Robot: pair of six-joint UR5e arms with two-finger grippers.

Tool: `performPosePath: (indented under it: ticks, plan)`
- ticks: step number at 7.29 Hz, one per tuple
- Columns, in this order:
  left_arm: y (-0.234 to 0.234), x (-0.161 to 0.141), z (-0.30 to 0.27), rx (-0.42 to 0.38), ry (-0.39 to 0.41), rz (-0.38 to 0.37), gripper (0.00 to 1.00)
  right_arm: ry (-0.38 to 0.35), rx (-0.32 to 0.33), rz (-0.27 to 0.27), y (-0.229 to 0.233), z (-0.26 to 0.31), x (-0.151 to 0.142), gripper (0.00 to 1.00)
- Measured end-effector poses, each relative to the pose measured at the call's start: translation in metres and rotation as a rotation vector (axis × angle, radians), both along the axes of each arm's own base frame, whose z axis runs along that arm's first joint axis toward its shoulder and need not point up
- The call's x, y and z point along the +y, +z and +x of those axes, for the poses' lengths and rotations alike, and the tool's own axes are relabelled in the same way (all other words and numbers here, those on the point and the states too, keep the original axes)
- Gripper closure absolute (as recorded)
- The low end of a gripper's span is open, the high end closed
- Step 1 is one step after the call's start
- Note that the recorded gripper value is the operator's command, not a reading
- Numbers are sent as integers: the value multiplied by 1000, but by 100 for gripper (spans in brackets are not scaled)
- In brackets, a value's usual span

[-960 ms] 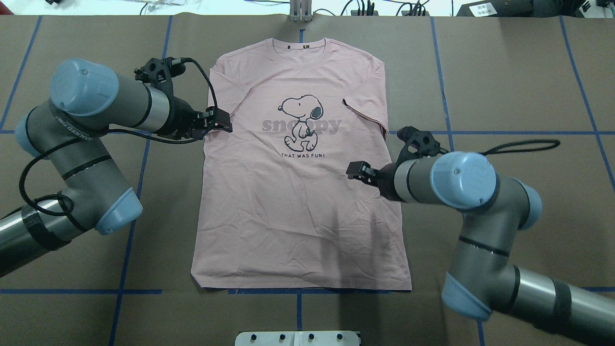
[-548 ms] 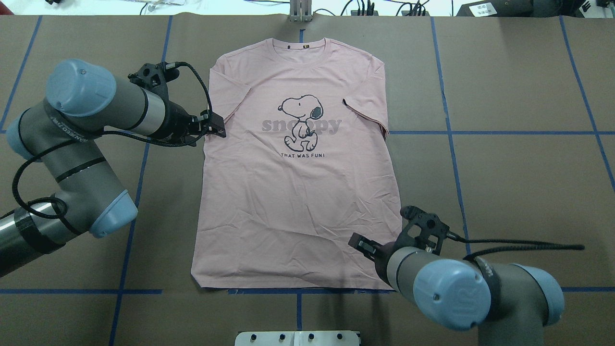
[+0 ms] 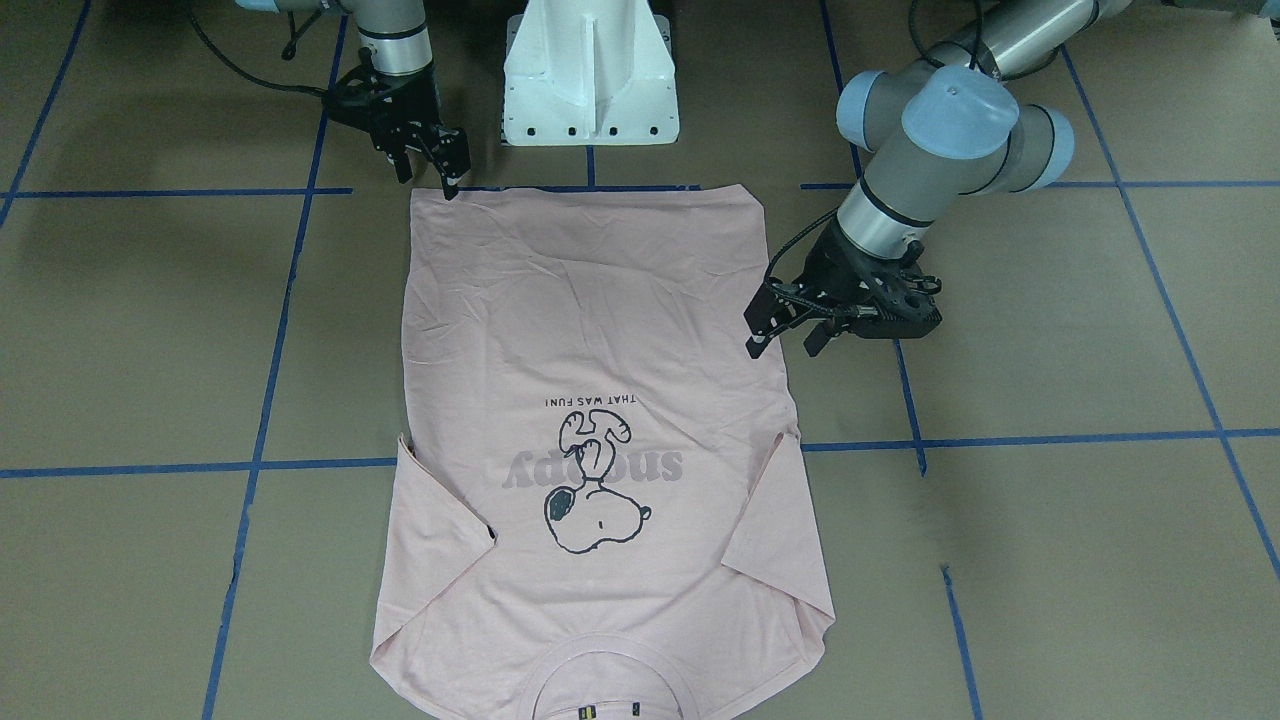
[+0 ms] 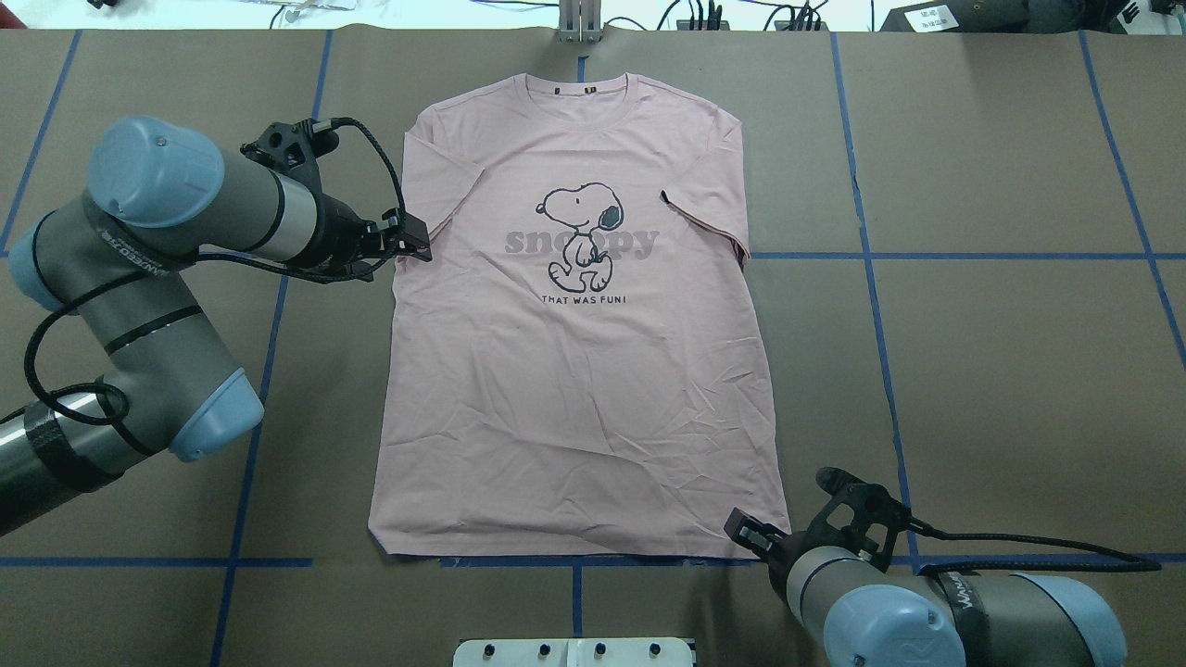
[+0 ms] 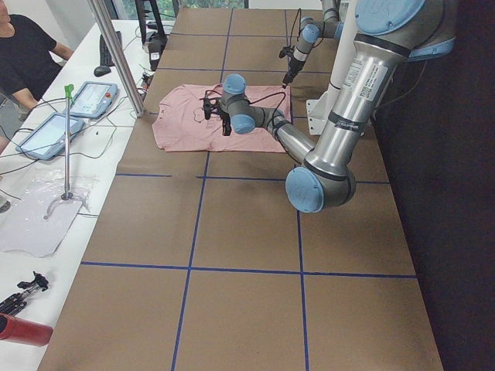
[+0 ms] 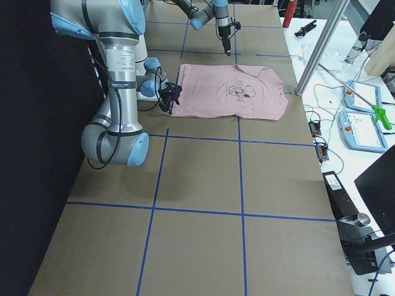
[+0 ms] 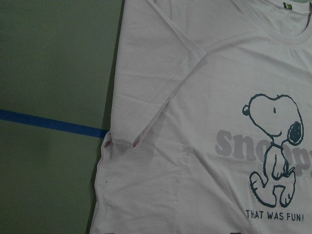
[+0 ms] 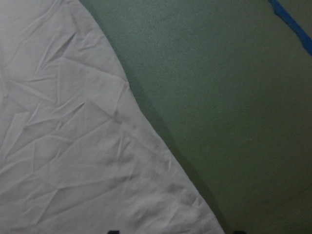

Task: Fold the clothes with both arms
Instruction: 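Move the right gripper to the hem corner nearest the robot while the left gripper holds, then move the left gripper to the other near hem corner and grasp both corners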

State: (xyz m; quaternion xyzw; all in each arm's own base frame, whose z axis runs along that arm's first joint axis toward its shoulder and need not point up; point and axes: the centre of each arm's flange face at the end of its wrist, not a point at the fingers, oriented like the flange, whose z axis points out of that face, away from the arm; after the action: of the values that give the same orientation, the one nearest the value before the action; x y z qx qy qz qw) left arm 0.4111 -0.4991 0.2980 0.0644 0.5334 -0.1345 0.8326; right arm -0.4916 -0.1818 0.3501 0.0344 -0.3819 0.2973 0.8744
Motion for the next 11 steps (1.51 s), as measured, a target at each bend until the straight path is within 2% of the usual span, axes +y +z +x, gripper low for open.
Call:
performPosePath:
  ticks: [1,2,3,4,9,10,11]
  plan:
    - [0,0,0,0,-3,-2,16,-3,11,-2,6,-5,2,22]
    - [0,0,0,0,-4,-2,16,-5,22,-4,12,-10,3,33]
    - [1,0,0,0,-4,-3,16,-4,28,-4,15,-11,2,63]
    - [1,0,0,0,-3,-3,16,-3,28,-4,15,-11,2,100]
    - [-5,1,-1,12,-12,-12,14,-2,19,-2,11,-7,3,100]
    - [-9,10,0,30,-23,-39,14,-4,6,-1,6,-3,4,100]
    - [-13,34,3,49,-32,-67,14,-6,-5,-1,0,0,5,100]
